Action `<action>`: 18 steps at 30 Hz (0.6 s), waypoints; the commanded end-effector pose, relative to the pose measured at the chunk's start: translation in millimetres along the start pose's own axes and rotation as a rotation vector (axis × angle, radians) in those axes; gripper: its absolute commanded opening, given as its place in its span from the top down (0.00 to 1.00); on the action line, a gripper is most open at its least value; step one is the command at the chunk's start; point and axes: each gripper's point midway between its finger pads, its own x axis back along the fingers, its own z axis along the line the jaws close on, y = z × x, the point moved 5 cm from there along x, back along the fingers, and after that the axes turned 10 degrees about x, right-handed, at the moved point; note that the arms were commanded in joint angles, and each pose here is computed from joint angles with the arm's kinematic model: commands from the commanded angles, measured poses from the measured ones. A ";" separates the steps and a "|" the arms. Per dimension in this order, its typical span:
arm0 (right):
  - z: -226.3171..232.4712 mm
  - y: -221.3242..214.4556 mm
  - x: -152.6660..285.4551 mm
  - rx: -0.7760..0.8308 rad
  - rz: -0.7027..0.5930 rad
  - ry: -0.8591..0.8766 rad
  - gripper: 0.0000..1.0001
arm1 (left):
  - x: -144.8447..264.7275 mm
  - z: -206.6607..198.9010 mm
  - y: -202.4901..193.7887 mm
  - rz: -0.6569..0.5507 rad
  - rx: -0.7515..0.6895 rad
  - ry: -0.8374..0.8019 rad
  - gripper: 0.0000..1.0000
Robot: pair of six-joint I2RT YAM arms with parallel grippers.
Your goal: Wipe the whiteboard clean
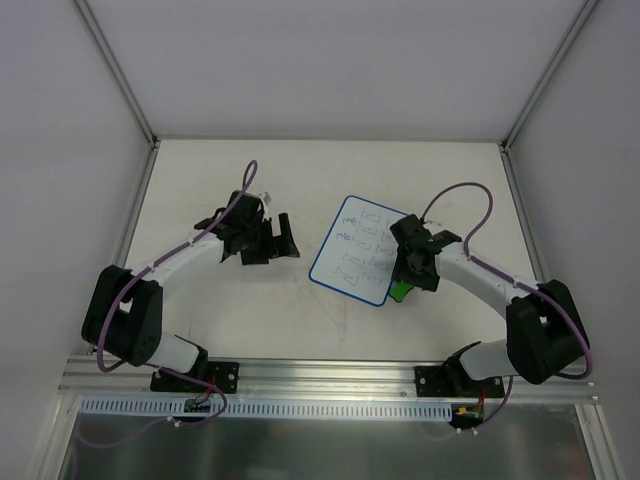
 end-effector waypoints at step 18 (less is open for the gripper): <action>14.0 3.6 -28.0 -0.238 0.040 0.018 0.48 | -59.2 -36.3 -23.3 0.100 -0.191 0.076 0.09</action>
